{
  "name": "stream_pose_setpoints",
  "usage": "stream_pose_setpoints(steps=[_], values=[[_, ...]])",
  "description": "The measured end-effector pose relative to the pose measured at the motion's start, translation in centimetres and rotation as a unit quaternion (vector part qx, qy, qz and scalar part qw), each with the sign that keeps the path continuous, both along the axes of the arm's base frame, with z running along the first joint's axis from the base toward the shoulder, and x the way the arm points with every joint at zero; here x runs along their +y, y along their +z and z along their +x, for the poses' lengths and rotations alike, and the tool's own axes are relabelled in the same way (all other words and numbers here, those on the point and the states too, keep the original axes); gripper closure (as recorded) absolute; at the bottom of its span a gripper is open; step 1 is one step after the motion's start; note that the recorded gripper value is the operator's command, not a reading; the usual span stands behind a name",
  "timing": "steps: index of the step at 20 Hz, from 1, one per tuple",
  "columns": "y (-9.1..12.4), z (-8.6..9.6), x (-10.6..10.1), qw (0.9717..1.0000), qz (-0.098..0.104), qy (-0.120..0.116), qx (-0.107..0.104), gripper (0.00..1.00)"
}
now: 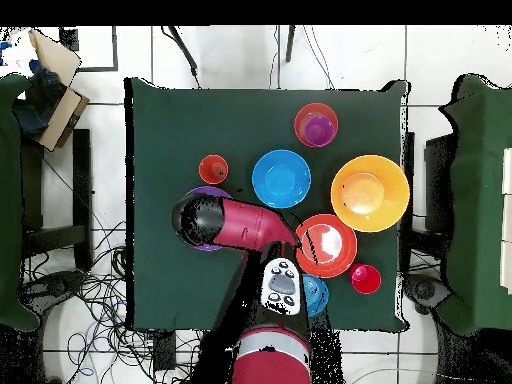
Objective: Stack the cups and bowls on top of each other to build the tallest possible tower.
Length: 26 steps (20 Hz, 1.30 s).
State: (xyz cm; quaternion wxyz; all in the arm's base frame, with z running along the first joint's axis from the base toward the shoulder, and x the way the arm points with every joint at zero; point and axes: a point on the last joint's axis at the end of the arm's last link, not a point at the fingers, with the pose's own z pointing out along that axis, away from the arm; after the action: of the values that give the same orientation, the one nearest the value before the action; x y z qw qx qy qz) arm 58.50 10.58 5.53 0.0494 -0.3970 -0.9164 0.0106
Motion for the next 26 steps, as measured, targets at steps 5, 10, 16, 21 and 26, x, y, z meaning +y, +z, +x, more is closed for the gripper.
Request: stream_pose_setpoints(steps=[5, 10, 16, 21, 26], values=[[-0.2, -2.5, -1.4, 0.9998, 0.003, 0.002, 0.018, 0.00], [-0.7, -5.0, -1.8, 0.9995, -0.001, 0.018, 0.024, 0.00], [-1.5, -6.2, -1.6, 0.9989, -0.010, 0.045, 0.005, 0.00], [-2.0, -6.9, -1.6, 0.9978, -0.017, 0.063, -0.009, 0.00], [-3.1, -7.5, -1.7, 0.9971, -0.019, 0.073, -0.007, 0.00]])
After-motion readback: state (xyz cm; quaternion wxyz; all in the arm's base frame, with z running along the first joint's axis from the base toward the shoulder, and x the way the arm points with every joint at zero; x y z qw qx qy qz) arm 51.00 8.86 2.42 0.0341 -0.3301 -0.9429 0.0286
